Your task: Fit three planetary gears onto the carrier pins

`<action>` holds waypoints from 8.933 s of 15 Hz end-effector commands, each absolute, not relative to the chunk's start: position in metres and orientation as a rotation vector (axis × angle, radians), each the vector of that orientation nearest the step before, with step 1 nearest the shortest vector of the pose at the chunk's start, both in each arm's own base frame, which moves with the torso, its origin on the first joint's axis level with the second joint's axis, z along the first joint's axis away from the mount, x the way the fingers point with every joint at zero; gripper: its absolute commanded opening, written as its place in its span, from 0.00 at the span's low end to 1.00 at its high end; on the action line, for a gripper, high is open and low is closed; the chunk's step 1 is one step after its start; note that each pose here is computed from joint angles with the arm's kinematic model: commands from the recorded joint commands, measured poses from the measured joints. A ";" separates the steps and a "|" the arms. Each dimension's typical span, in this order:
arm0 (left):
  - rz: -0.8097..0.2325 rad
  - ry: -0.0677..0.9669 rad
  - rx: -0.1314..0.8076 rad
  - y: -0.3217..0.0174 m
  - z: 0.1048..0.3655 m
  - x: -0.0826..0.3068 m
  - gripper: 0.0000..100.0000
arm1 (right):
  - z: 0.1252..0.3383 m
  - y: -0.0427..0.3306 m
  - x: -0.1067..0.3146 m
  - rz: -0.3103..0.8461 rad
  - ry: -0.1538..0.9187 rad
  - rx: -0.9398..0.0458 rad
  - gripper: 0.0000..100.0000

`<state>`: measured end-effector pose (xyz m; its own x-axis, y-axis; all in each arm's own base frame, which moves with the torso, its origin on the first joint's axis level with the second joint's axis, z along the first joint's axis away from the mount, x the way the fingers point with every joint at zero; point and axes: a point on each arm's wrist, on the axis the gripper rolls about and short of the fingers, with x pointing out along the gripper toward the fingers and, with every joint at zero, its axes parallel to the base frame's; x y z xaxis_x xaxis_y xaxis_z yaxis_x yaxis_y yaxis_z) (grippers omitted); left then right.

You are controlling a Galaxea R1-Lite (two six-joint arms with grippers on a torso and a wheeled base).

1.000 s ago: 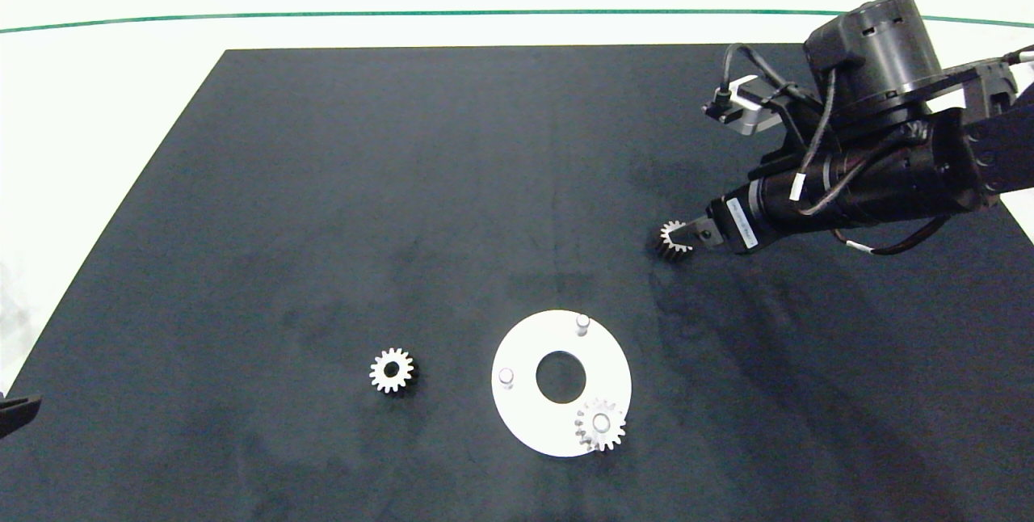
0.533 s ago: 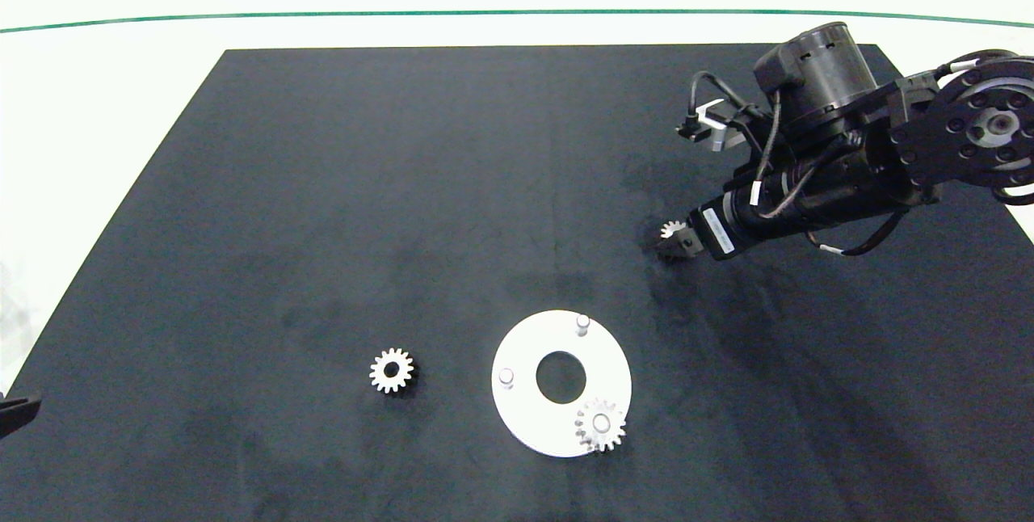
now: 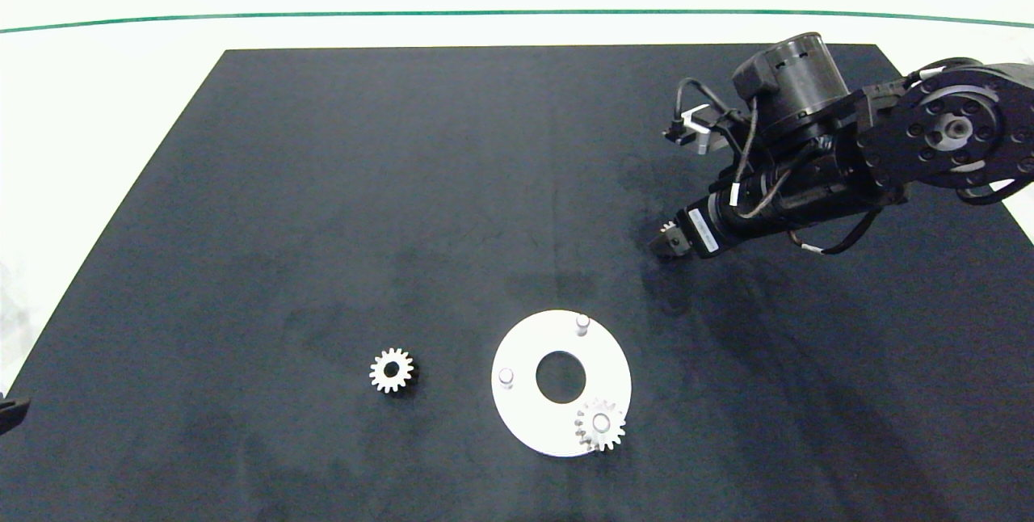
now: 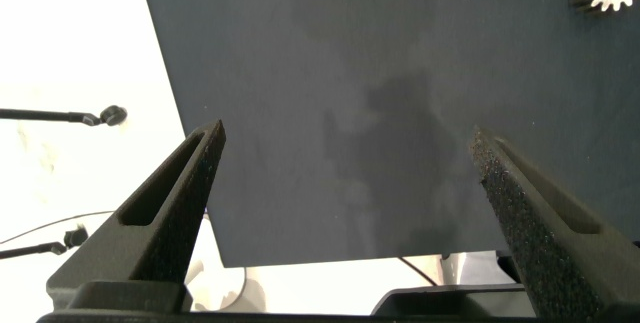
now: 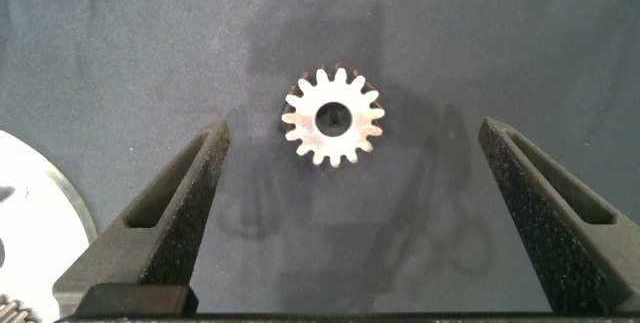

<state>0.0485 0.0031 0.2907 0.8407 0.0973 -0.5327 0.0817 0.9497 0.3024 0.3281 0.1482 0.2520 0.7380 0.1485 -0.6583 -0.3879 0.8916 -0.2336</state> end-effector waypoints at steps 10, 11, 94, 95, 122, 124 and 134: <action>0.003 0.576 0.332 0.003 0.288 0.046 1.00 | 0.236 0.155 0.340 0.301 0.724 -0.349 0.76; 0.003 0.576 0.332 0.003 0.288 0.046 1.00 | 0.236 0.155 0.340 0.303 0.724 -0.348 0.73; -0.035 0.577 0.370 0.002 0.281 0.035 1.00 | 0.214 0.261 0.256 0.570 0.693 -0.538 0.13; -0.035 0.577 0.369 0.002 0.281 0.035 1.00 | 0.215 0.261 0.256 0.571 0.692 -0.538 0.13; -0.036 0.571 0.371 0.002 0.281 0.033 1.00 | 0.222 0.252 0.244 0.572 0.678 -0.536 1.00; -0.036 0.571 0.371 0.002 0.281 0.033 1.00 | 0.220 0.252 0.244 0.571 0.671 -0.534 1.00; -0.041 0.554 0.360 0.001 0.285 0.036 1.00 | 0.246 0.219 0.205 0.585 0.603 -0.508 1.00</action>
<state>0.0346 0.0013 0.2841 0.8544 0.0561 -0.5166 0.1328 0.9375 0.3216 0.2252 0.2385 0.2271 0.6470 0.3280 -0.6883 -0.6464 0.7147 -0.2671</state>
